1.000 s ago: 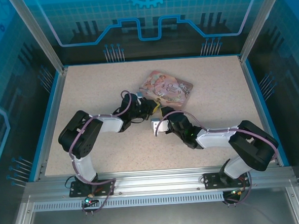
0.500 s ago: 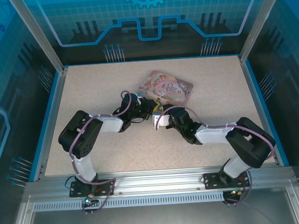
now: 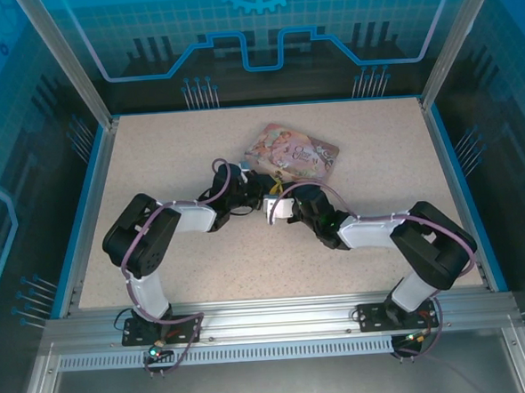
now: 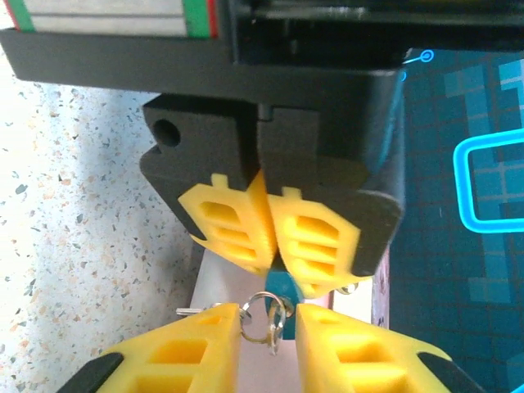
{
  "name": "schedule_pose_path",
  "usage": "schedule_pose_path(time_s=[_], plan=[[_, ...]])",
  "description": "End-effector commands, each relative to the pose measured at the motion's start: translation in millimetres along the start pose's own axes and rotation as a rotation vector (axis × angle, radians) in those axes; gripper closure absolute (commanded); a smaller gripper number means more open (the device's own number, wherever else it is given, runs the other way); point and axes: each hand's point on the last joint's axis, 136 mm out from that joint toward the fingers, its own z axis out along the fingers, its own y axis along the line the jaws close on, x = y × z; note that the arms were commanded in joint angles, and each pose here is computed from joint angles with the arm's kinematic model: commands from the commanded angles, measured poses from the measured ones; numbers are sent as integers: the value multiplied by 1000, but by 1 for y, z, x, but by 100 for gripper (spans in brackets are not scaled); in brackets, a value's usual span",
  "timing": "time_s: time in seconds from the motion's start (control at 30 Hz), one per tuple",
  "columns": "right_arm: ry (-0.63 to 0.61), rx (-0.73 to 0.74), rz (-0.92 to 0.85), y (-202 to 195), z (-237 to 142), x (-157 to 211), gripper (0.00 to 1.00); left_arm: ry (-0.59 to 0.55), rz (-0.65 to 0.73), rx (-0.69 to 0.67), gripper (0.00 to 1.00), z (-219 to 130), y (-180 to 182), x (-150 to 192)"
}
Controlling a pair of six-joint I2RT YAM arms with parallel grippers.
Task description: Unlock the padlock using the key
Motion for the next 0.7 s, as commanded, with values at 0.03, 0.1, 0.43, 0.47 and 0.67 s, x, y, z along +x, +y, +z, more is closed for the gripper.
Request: schedule_pose_path(time_s=[0.03, 0.1, 0.43, 0.47, 0.67], plan=[[18, 12, 19, -6, 6, 3, 79, 7, 13, 99, 100, 0, -28, -1], [24, 9, 16, -5, 7, 4, 82, 4, 10, 102, 100, -1, -28, -2], [58, 8, 29, -3, 8, 13, 94, 1, 4, 103, 100, -1, -27, -2], [59, 8, 33, -3, 8, 13, 94, -2, 1, 102, 100, -1, -26, -3], [82, 12, 71, -3, 7, 19, 100, -7, -3, 110, 100, -1, -27, -3]])
